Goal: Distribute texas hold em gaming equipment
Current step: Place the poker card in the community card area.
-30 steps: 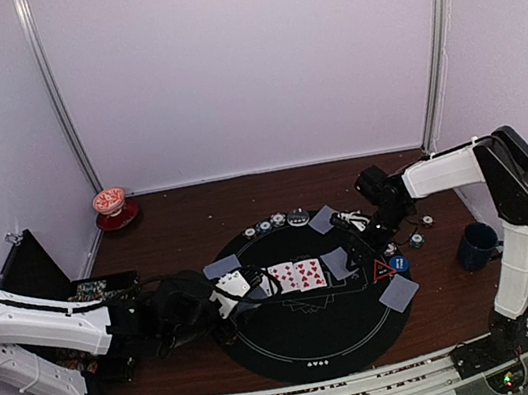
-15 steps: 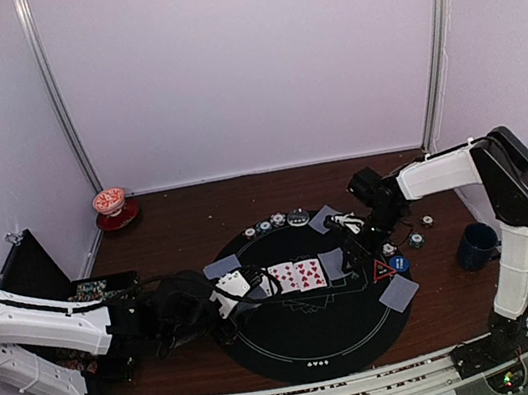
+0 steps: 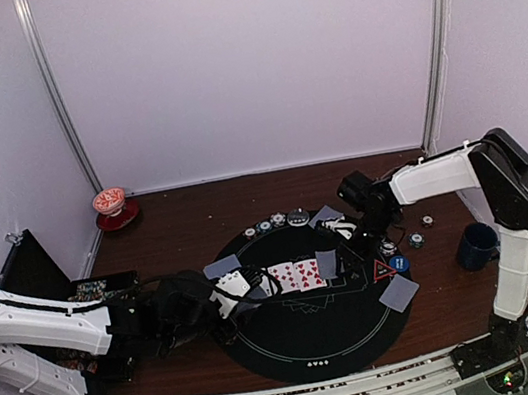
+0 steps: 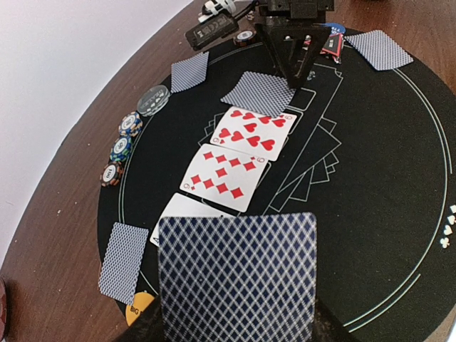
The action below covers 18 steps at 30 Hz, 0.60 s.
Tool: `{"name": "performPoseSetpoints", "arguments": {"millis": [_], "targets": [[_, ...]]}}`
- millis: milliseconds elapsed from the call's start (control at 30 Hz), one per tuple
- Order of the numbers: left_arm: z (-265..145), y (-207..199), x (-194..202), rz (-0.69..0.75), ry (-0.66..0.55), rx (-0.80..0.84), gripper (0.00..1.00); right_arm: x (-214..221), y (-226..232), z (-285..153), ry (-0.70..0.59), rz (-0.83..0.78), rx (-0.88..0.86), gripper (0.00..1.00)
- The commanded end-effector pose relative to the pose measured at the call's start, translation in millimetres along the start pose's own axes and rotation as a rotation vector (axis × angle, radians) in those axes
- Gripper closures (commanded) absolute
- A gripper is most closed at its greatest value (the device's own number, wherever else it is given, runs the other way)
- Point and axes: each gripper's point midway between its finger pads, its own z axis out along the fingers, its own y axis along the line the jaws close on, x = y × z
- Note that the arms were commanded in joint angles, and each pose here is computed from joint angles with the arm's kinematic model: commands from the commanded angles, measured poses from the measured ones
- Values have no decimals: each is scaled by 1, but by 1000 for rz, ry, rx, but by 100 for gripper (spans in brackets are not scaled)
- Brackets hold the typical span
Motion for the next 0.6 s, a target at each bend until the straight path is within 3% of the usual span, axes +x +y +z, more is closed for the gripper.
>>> {"name": "performPoseSetpoints", "arguments": {"millis": [0, 100, 267, 567], "targets": [[-3, 5, -25, -23, -68, -15, 46, -8, -10, -2, -16, -13, 80, 60], [-3, 5, -25, -23, -68, -15, 46, -12, -19, -8, -31, -12, 143, 58], [-4, 5, -26, -25, -70, -13, 46, -27, -16, -41, -107, -50, 197, 46], [-4, 4, -27, -22, -74, -5, 46, -68, 30, -111, -312, -171, 113, 23]]}}
